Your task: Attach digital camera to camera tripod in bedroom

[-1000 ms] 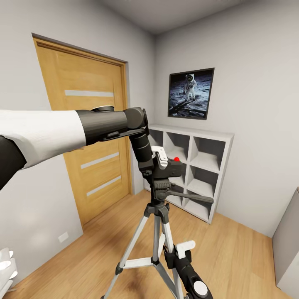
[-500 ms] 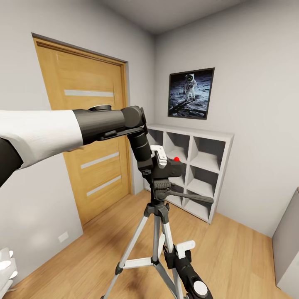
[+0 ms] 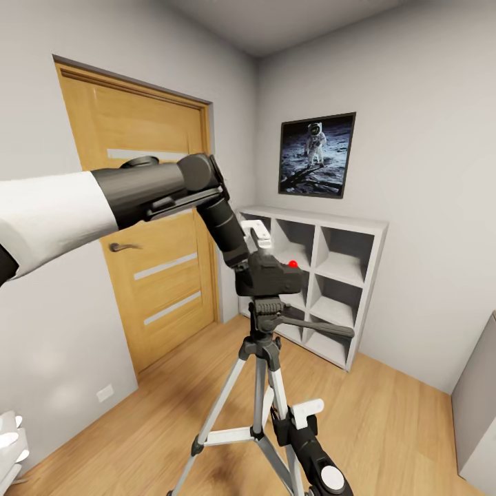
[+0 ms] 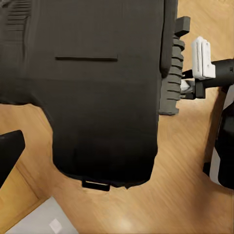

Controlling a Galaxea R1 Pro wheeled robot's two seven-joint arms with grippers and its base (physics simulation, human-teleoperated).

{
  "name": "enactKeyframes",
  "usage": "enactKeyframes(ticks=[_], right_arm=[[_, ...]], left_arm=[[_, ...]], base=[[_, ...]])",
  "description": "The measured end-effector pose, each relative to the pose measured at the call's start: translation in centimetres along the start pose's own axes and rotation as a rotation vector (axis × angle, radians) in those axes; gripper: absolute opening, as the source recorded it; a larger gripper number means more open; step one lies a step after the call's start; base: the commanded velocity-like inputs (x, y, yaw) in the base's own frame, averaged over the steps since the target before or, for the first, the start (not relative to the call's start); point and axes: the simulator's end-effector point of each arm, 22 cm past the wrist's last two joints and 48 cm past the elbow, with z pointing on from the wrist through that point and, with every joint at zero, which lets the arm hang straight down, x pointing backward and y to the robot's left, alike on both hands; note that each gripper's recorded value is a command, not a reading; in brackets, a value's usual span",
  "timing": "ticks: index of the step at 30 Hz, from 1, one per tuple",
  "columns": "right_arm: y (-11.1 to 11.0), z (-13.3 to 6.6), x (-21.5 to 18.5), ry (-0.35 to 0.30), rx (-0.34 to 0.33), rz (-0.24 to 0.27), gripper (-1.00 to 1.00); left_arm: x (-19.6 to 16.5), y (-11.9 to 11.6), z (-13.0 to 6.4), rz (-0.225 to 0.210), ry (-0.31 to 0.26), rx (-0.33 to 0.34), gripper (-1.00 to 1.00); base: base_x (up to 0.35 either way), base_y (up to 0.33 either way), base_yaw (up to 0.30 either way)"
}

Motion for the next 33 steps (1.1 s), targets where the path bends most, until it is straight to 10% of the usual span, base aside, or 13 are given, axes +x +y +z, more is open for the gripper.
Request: enactKeyframes(ticks=[12,19,33], right_arm=[[0.0,0.0,0.0,0.0,0.0,0.0,-1.0],[0.0,0.0,0.0,0.0,0.0,-0.001,-1.0],[0.0,0.0,0.0,0.0,0.0,-0.001,-1.0]], left_arm=[[3.0,3.6,-2.7,-0.105,-0.046,-0.042,1.0],[3.7,8.5,-7.7,-0.26,-0.2,-0.105,1.0],[10.3,18.3,-17.2,-0.509,-0.383,-0.41,1.0]], base=[[0.0,0.0,0.0],[0.0,0.0,0.0],[0.0,0.0,0.0]])
